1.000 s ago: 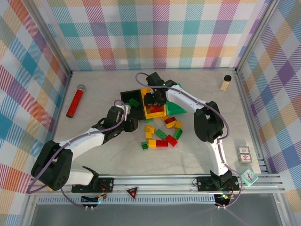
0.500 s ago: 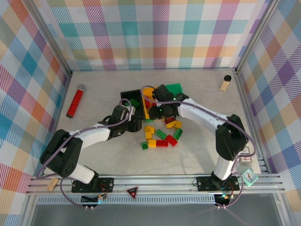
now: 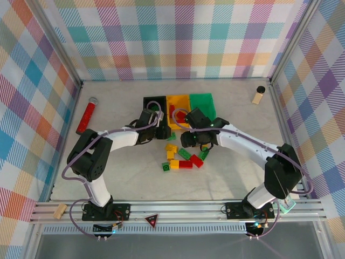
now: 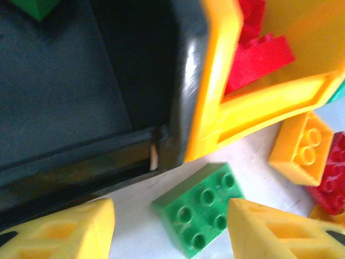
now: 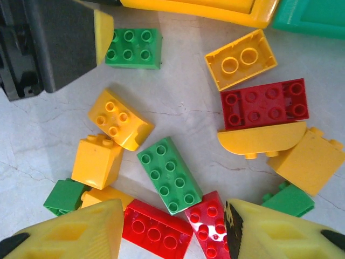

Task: Sort the legos into containers by color
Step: Move the container to the top-center of the table.

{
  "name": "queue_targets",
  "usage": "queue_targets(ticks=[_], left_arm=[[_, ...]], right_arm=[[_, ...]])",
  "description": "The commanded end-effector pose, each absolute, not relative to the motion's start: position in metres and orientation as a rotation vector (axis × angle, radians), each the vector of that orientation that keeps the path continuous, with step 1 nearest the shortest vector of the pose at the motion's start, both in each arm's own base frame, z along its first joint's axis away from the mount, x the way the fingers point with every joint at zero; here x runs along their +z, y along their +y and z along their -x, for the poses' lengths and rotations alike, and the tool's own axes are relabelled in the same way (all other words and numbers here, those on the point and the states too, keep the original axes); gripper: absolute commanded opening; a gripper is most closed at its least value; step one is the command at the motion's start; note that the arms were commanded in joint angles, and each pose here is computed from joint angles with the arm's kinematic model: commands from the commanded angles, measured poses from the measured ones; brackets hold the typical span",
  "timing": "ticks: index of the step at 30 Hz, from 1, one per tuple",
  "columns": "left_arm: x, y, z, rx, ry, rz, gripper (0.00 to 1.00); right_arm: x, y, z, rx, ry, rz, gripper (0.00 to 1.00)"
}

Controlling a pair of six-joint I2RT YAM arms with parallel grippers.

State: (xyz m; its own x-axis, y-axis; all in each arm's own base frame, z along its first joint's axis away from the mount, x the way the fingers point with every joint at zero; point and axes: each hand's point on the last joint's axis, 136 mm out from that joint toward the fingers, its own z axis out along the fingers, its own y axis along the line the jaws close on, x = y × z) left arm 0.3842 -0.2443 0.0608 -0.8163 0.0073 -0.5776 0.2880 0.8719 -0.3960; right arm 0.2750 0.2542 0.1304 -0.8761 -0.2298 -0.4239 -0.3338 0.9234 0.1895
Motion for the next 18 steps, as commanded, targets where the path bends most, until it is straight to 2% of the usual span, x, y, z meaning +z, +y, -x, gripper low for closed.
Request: queue_targets(ticks=[1,11,18], left_arm=[[0.079,-0.258,-0.381,-0.707,2.44,-0.226,0.57],[0.075,-0.259,-0.345,-0.616,2.58,-0.252,0.6],[0.067,-0.254,-0.336,-0.377,2.705,-0.287,0.62]], right_arm=[[0.138,0.244,-0.273,0.344,2.655,0.381,0.53],[0.118,0.218,-0.276,0.251,2.635,0.346,0.53],[0.12,0.202,-0.281,0.226,2.577,0.333,0.53]])
